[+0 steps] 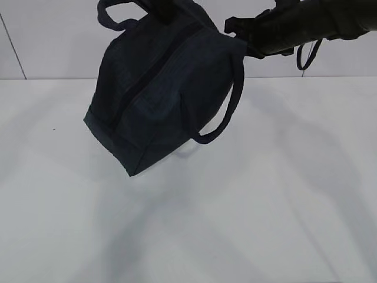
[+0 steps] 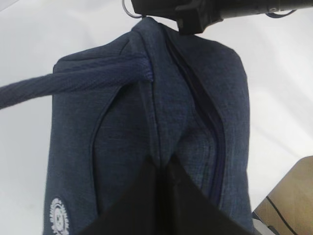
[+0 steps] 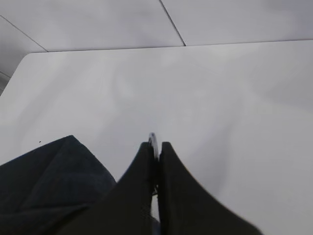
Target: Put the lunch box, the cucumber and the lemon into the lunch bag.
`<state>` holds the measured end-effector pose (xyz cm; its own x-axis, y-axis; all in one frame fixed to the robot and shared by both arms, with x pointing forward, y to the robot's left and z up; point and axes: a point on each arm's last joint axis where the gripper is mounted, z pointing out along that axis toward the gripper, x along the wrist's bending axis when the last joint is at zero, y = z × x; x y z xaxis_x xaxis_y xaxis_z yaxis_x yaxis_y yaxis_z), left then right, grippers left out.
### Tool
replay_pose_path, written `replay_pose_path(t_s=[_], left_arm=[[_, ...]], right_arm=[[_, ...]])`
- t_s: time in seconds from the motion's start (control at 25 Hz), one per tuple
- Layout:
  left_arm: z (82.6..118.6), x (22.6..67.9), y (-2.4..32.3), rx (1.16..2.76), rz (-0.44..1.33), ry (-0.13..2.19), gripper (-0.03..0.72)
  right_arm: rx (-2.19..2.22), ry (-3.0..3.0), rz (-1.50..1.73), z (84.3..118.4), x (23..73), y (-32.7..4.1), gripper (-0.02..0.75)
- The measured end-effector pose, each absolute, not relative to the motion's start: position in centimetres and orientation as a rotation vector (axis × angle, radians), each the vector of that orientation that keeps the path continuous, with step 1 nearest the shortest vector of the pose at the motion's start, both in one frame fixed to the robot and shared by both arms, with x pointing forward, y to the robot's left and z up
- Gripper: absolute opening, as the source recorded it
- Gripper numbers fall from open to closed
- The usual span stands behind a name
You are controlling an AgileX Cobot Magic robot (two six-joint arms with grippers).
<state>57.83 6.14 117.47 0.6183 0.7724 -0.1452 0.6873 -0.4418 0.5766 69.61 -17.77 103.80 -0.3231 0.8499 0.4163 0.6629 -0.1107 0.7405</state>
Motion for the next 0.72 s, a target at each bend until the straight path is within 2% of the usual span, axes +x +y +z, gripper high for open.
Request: replay_pose_path(t_s=[0.12, 0.2, 0.28, 0.4, 0.48, 0.72], left_arm=[[117.5, 57.8, 6.1, 2.244, 0.181, 1.141, -0.007], [117.4, 57.8, 6.1, 2.245, 0.175, 1.140, -0.007], [117.6, 57.6, 6.2, 2.248, 0.163, 1.140, -0.007], [117.6, 57.5, 6.1, 2.246, 0.156, 1.139, -0.007], [117.6, 57.5, 6.1, 2.245, 0.151, 1.138, -0.007], [116.4, 57.9, 5.3, 2.247, 0.075, 1.144, -0.007]], right_arm=[[1.700, 1.964, 1.417, 103.8, 69.5, -17.7, 0.015], [1.694, 1.966, 1.427, 103.8, 69.6, -17.8, 0.063], [1.682, 1.965, 1.429, 103.9, 69.6, -18.1, 0.148], [1.694, 1.939, 1.451, 104.1, 69.8, -18.7, 0.331], [1.684, 1.920, 1.465, 105.0, 69.6, -19.1, 0.413], [1.612, 1.777, 1.526, 110.5, 68.0, -22.3, 0.452]])
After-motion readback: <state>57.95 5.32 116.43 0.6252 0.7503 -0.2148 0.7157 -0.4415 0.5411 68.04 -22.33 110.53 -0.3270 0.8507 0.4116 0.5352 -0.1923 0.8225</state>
